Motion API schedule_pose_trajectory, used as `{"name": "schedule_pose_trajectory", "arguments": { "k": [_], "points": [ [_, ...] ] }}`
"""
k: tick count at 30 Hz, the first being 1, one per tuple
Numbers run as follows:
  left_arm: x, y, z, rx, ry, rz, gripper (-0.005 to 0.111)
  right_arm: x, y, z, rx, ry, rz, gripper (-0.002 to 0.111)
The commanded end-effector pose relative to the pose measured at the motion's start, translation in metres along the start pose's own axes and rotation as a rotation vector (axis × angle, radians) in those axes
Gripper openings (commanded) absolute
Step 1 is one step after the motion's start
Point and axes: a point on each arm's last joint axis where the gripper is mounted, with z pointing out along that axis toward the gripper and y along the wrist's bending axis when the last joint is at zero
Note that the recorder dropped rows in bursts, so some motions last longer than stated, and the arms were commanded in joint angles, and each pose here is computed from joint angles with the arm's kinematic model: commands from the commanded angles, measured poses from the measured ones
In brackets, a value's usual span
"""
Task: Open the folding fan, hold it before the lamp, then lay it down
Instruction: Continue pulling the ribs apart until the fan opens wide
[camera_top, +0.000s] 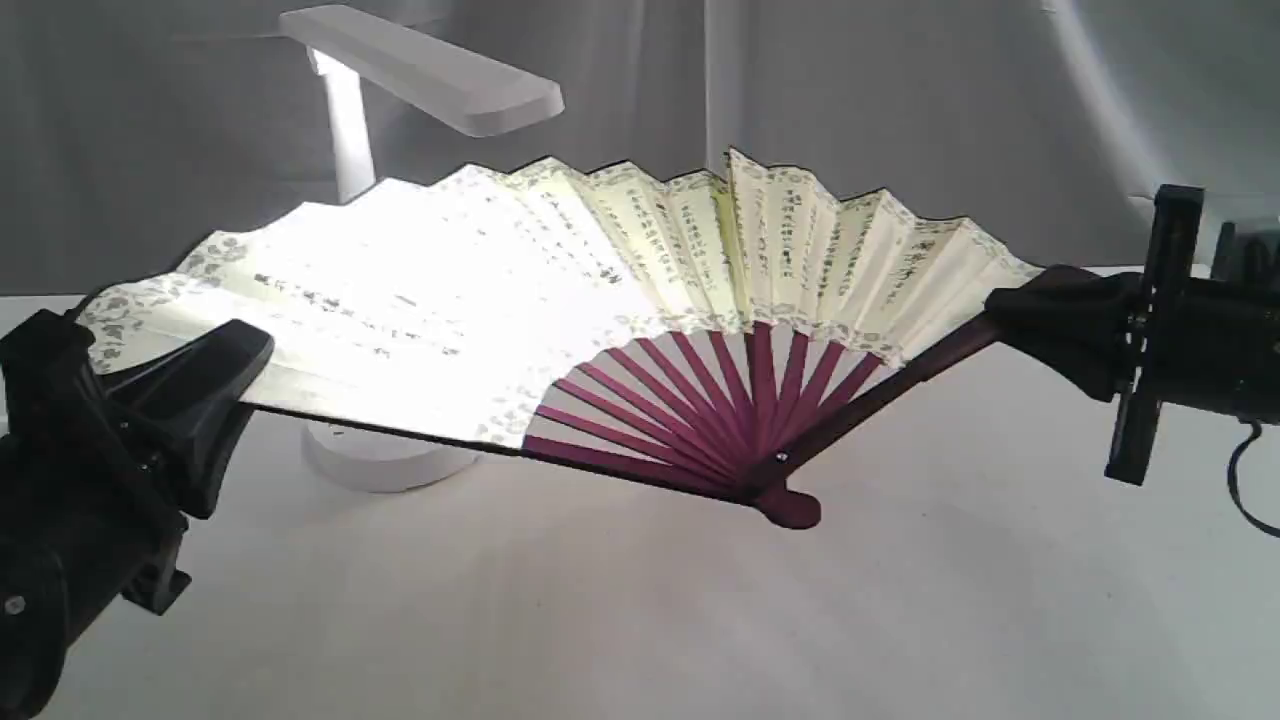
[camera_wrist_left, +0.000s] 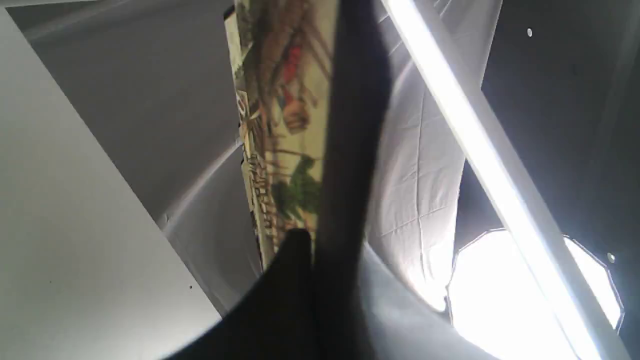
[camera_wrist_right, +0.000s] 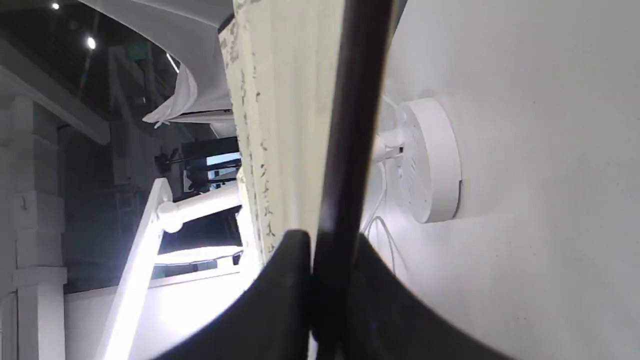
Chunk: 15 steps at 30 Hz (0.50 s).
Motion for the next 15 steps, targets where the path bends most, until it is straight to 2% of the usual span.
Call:
{"name": "schedule_pose_trajectory", "arguments": {
  "k": [1, 10, 15],
  "points": [
    [-0.006, -0.008, -0.003, 0.067, -0.058, -0.023, 0.0, -0.005, -0.004, -0.005, 0.056, -0.04, -0.054, 0.0],
    [-0.018, -0.005, -0.012, 0.038, -0.189, -0.051, 0.0, -0.008, 0.001, -0.004, 0.009, -0.085, -0.031, 0.0],
    [-0.018, -0.005, -0.012, 0.035, -0.191, -0.029, 0.0, -0.006, 0.001, 0.001, 0.01, -0.072, -0.033, 0.0]
  ]
}}
